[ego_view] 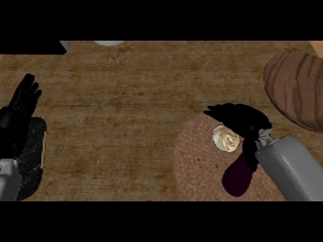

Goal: Pick the cupcake from the placemat and place it in the bowl

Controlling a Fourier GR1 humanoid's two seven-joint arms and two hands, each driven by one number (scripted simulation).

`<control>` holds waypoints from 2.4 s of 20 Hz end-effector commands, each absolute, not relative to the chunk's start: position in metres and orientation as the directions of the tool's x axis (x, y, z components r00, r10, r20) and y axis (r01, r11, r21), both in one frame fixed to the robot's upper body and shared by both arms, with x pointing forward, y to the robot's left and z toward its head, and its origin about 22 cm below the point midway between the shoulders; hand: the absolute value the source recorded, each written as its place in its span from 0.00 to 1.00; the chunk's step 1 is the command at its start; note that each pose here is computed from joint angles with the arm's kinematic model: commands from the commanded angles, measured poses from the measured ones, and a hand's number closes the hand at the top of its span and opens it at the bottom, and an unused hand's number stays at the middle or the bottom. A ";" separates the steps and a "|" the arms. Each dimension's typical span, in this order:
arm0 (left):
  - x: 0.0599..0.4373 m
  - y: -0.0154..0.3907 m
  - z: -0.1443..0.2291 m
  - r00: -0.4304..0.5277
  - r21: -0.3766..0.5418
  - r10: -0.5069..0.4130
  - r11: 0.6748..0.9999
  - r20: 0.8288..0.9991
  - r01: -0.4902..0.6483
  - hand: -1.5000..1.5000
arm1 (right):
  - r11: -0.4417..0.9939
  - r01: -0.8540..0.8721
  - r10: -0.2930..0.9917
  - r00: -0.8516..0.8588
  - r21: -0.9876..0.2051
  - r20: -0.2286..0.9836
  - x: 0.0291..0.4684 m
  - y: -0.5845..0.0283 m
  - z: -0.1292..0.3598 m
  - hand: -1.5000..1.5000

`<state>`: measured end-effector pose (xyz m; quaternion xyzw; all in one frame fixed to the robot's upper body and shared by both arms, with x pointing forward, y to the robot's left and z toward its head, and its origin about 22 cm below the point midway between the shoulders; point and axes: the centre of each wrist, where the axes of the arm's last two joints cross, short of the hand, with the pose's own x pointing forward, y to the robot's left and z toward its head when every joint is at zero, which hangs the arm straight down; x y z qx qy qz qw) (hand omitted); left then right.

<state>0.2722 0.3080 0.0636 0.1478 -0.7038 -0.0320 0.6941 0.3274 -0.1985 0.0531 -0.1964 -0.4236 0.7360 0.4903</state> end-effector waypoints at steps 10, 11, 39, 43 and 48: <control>0.260 0.304 0.042 0.001 0.241 -0.243 0.959 0.970 -0.148 0.50 | -0.136 -0.610 0.846 -0.481 -0.781 0.228 0.331 -0.168 0.011 1.00; 0.280 0.300 0.041 0.010 0.239 -0.241 0.958 0.971 -0.157 0.50 | -0.134 -0.609 0.840 -0.488 -0.782 0.236 0.345 -0.176 0.023 1.00; 0.271 0.307 0.051 0.009 0.253 -0.255 0.952 0.967 -0.171 0.50 | 0.149 0.367 0.856 0.417 -0.918 0.306 0.391 -0.156 0.182 1.00; 0.275 0.306 0.043 0.029 0.269 -0.268 0.944 0.963 -0.190 0.50 | 0.169 0.454 0.824 0.422 -0.875 0.378 0.378 -0.177 0.222 1.00; 0.287 0.308 0.063 0.007 0.251 -0.254 0.953 0.967 -0.168 0.50 | 0.181 0.458 0.777 0.476 -0.870 0.412 0.388 -0.227 0.224 1.00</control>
